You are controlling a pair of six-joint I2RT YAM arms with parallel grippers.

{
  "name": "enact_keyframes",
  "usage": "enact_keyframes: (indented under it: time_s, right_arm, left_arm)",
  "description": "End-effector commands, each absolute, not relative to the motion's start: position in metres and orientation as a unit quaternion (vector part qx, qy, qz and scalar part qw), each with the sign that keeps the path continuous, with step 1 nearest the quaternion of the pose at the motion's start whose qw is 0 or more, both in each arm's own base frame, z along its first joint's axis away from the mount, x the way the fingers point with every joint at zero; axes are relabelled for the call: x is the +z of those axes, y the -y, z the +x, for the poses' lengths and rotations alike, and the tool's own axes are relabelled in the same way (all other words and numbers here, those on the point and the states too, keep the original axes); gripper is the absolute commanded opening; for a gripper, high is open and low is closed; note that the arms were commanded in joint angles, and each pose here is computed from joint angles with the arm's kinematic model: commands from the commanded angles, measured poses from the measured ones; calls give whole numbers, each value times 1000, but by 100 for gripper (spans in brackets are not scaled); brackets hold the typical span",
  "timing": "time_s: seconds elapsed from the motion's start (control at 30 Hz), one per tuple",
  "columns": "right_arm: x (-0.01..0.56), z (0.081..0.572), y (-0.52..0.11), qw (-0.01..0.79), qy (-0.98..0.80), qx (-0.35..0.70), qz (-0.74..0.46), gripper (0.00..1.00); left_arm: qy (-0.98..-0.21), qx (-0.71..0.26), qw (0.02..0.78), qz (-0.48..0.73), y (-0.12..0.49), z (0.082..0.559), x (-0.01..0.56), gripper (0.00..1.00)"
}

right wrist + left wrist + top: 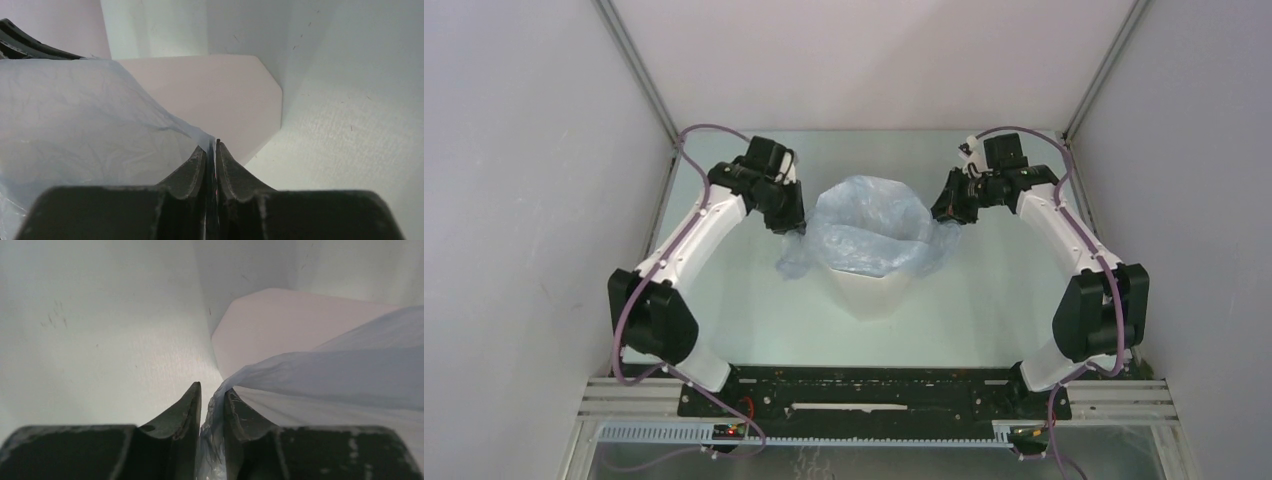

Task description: Put the trash bags into the trash bin

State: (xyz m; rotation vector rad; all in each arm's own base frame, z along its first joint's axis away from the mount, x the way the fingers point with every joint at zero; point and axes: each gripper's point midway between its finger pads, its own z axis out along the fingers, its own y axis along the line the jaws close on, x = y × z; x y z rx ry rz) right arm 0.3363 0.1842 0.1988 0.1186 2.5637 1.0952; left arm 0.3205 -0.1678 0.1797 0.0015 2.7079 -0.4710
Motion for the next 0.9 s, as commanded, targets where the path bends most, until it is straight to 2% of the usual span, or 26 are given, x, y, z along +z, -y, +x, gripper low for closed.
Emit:
enact_keyframes:
  time_s: [0.0, 0.13, 0.23, 0.27, 0.3, 0.37, 0.5, 0.67, 0.87]
  right_arm:
    - [203, 325, -183, 180, -907, 382, 14, 21]
    - [227, 317, -173, 181, -905, 385, 23, 35]
    - [249, 303, -150, 203, -913, 353, 30, 53]
    - [255, 298, -143, 212, -914, 343, 33, 61]
    - [260, 293, -135, 221, -917, 331, 40, 67]
    - [267, 283, -126, 233, -920, 311, 56, 79]
    - [286, 258, -124, 238, -913, 320, 92, 87]
    - [307, 224, -138, 249, -884, 380, 109, 91]
    - [287, 207, -166, 220, -845, 469, 130, 91]
  left_arm:
    - [-945, -224, 238, -21, 166, 305, 213, 33]
    - [-930, -226, 286, -39, 154, 300, 251, 64]
    - [-922, -199, 325, -65, 129, 294, 283, 77]
    - [-920, -190, 333, -77, 121, 290, 291, 84]
    - [-918, -185, 339, -91, 114, 285, 297, 97]
    - [-912, -171, 349, -133, 99, 275, 304, 100]
    - [-885, -210, 347, -230, 87, 252, 305, 100]
    - [-833, -350, 309, -296, 120, 235, 278, 100]
    - [-752, -463, 290, -369, 137, 231, 259, 100]
